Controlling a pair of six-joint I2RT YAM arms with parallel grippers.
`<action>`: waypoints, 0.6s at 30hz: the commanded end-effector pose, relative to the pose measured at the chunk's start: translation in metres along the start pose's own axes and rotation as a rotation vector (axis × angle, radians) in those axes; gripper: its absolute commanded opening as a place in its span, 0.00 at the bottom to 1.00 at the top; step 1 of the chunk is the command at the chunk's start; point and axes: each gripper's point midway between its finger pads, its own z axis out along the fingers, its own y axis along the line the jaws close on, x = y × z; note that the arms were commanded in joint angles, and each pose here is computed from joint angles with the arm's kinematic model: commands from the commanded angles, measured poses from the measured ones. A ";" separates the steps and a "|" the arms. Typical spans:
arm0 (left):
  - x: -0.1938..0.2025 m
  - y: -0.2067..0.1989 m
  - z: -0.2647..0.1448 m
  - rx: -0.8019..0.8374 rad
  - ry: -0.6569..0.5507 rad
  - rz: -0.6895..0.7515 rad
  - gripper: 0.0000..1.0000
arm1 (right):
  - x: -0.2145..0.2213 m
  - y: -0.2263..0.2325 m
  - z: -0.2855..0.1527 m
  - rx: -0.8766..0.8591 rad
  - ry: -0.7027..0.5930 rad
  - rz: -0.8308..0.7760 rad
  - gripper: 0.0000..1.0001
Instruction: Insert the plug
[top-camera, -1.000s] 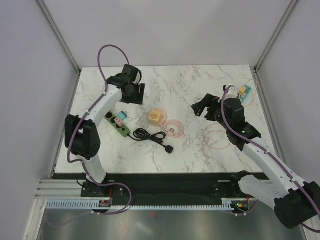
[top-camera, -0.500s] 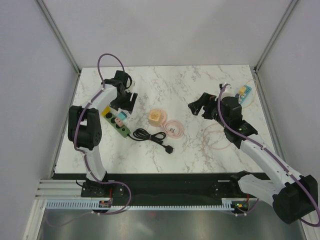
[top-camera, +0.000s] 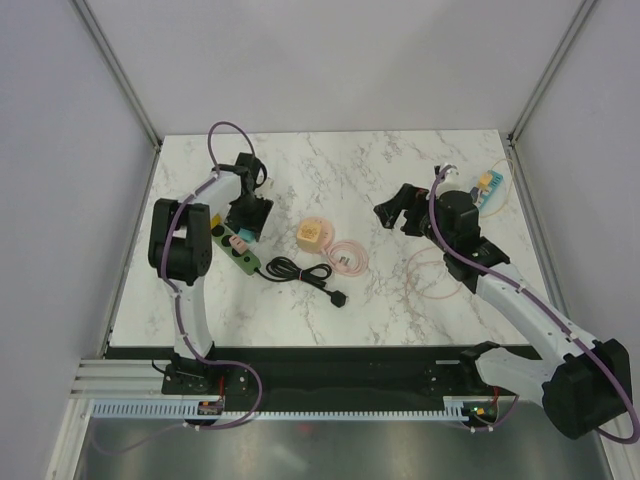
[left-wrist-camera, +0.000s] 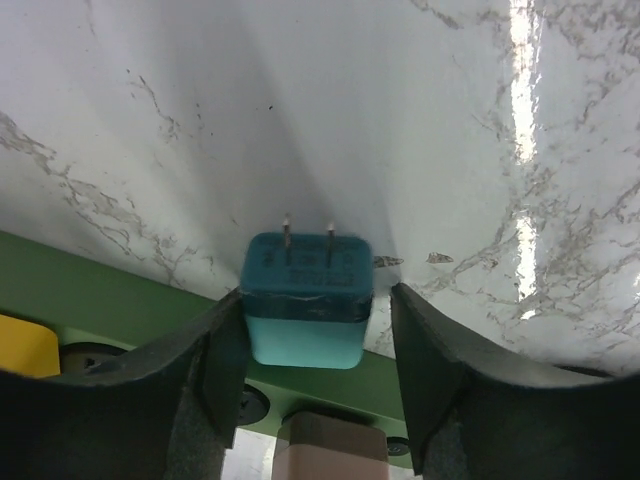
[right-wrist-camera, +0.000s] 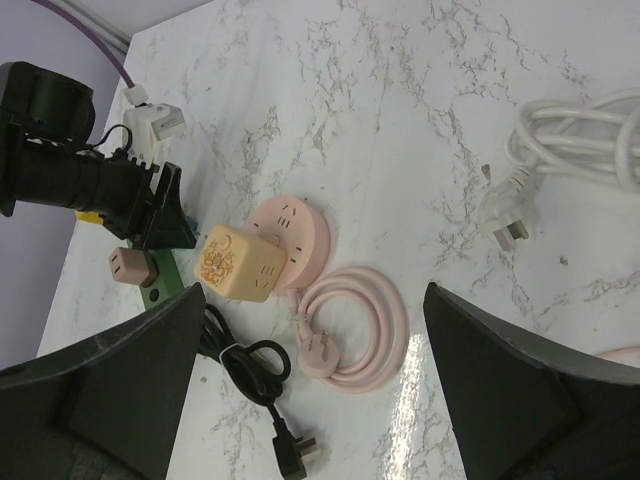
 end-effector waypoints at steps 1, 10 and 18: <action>-0.011 0.005 -0.007 -0.006 -0.016 0.009 0.61 | -0.026 0.014 0.001 -0.037 -0.069 -0.021 0.98; -0.052 -0.029 -0.058 0.177 -0.171 -0.152 0.02 | -0.017 0.014 0.011 -0.043 -0.010 -0.061 0.98; -0.105 -0.061 -0.172 0.428 -0.473 -0.389 0.02 | -0.023 0.069 0.016 -0.108 -0.046 -0.088 0.98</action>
